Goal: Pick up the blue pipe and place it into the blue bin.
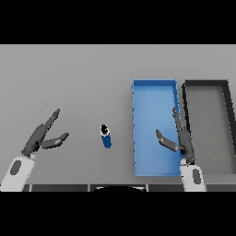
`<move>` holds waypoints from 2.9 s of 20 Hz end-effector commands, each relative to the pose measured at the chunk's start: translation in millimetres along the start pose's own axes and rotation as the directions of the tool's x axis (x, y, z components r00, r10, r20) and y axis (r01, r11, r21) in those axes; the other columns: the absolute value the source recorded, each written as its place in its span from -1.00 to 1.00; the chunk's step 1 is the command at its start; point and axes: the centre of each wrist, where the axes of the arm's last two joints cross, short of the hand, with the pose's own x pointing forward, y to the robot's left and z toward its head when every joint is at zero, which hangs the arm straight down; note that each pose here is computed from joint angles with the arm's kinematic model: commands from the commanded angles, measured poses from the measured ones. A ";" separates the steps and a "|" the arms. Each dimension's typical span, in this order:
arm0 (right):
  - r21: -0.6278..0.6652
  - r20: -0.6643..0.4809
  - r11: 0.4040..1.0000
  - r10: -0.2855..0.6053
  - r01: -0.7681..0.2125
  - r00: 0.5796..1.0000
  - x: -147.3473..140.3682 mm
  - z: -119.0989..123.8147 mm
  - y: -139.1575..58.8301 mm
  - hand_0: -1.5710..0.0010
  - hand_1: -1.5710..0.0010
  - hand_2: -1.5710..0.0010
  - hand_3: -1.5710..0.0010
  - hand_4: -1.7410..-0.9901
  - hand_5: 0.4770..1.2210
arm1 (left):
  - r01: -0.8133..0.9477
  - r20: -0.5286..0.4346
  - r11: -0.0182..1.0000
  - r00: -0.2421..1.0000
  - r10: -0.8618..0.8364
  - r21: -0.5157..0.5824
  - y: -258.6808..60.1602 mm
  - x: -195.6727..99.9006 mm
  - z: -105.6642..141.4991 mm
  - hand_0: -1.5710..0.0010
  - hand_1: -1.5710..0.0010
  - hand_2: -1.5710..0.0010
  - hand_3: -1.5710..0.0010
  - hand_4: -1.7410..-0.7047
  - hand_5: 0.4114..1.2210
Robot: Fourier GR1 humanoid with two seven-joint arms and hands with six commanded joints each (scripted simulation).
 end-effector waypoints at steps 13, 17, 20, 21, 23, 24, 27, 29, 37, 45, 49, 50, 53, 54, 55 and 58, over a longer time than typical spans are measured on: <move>0.000 -0.021 1.000 -0.021 0.021 1.000 -1.0 -0.3 1.9 1.00 1.00 1.00 1.00 0.39 -0.60 | -0.036 -0.018 0.949 0.999 0.032 -0.312 -98.9 14.6 -25.0 1.00 1.00 1.00 1.00 0.15 -0.90; 0.000 -0.027 1.000 -0.007 0.007 1.000 3.4 1.9 -2.0 1.00 1.00 1.00 1.00 0.44 -0.62 | -0.056 0.001 0.951 0.998 0.059 -0.305 -122.0 11.7 -44.7 1.00 1.00 1.00 1.00 0.14 -0.88; -0.015 -0.036 1.000 -0.012 0.012 0.999 2.2 1.3 -1.8 1.00 1.00 1.00 1.00 0.41 -0.59 | -0.067 0.009 0.946 0.997 0.074 -0.318 -134.1 10.1 -61.9 1.00 1.00 1.00 1.00 0.17 -0.88; -0.011 -0.029 1.000 -0.009 0.009 1.000 1.7 4.7 -1.3 1.00 1.00 1.00 1.00 0.41 -0.58 | -0.061 0.022 0.945 0.997 0.072 -0.322 -137.9 7.7 -64.6 1.00 1.00 1.00 1.00 0.20 -0.89; -0.011 -0.025 1.000 -0.016 0.016 1.000 1.4 1.2 -3.1 1.00 1.00 1.00 1.00 0.39 -0.56 | -0.021 0.004 0.948 1.000 0.024 -0.316 -147.2 5.4 -68.7 1.00 1.00 1.00 1.00 0.28 -0.94; -0.007 -0.022 1.000 -0.016 0.016 1.000 0.4 3.0 -3.2 1.00 1.00 1.00 1.00 0.38 -0.56 | -0.010 0.005 0.951 1.000 0.012 -0.310 -150.6 4.6 -70.3 1.00 1.00 1.00 1.00 0.31 -0.97; -0.015 -0.012 1.000 0.001 -0.001 1.000 2.1 8.5 -5.4 1.00 1.00 1.00 1.00 0.42 -0.55 | -0.051 0.013 0.945 0.998 0.058 -0.325 -156.7 3.0 -75.4 1.00 1.00 1.00 1.00 0.28 -0.96; -0.019 -0.007 1.000 0.002 -0.002 1.000 2.1 9.8 -7.7 1.00 1.00 1.00 1.00 0.42 -0.53 | -0.069 0.035 0.942 0.996 0.085 -0.330 -163.4 6.0 -82.1 1.00 1.00 1.00 1.00 0.22 -0.87; -0.009 -0.024 1.000 -0.009 0.009 1.000 -0.1 4.3 -6.2 1.00 1.00 1.00 1.00 0.37 -0.51 | -0.220 0.032 0.923 0.970 0.242 -0.317 -180.3 8.3 -83.8 -0.21 -0.33 -0.43 -0.43 -0.62 0.51; -0.006 -0.025 0.999 -0.032 0.032 0.999 0.5 3.2 -7.4 1.00 1.00 1.00 1.00 0.39 -0.59 | -0.176 0.181 0.938 0.955 0.237 -0.298 -190.5 27.1 -84.1 -0.87 -0.89 -0.90 -0.90 -0.49 0.92; -0.010 -0.026 1.000 -0.017 0.016 1.000 1.7 3.3 -7.3 1.00 1.00 1.00 1.00 0.39 -0.57 | -0.183 0.274 0.934 0.923 0.271 -0.306 -185.8 55.8 -89.4 -0.95 -0.95 -0.96 -0.96 -0.47 0.97; -0.013 -0.023 1.000 -0.005 0.005 1.000 1.6 3.0 -8.7 1.00 1.00 1.00 1.00 0.41 -0.56 | -0.182 0.273 0.931 0.922 0.273 -0.315 -187.6 63.1 -92.0 -0.96 -0.96 -0.97 -0.97 -0.47 0.97; -0.002 -0.026 1.000 0.006 -0.006 1.000 -1.3 3.2 -6.2 1.00 1.00 1.00 1.00 0.48 -0.55 | -0.167 0.326 0.921 0.901 0.288 -0.351 -183.8 84.9 -92.1 -0.98 -0.98 -0.98 -0.98 -0.47 0.99; -0.003 -0.029 1.000 0.009 -0.010 1.000 -1.7 2.1 -4.2 1.00 1.00 1.00 1.00 0.50 -0.55 | -0.161 0.333 0.918 0.898 0.288 -0.362 -188.8 93.7 -93.6 -0.98 -0.98 -0.99 -0.99 -0.47 0.99; -0.007 -0.030 1.000 0.018 -0.018 0.999 -2.5 4.4 -7.3 1.00 1.00 1.00 1.00 0.52 -0.55 | -0.152 0.331 0.919 0.901 0.280 -0.363 -185.7 96.9 -96.3 -0.99 -0.99 -0.99 -0.99 -0.47 0.99; -0.013 -0.024 1.000 0.018 -0.018 1.000 -2.4 2.6 -13.4 1.00 1.00 1.00 1.00 0.56 -0.56 | -0.129 0.329 0.917 0.907 0.263 -0.376 -181.4 103.1 -94.5 -0.99 -0.99 -0.99 -0.99 -0.47 1.00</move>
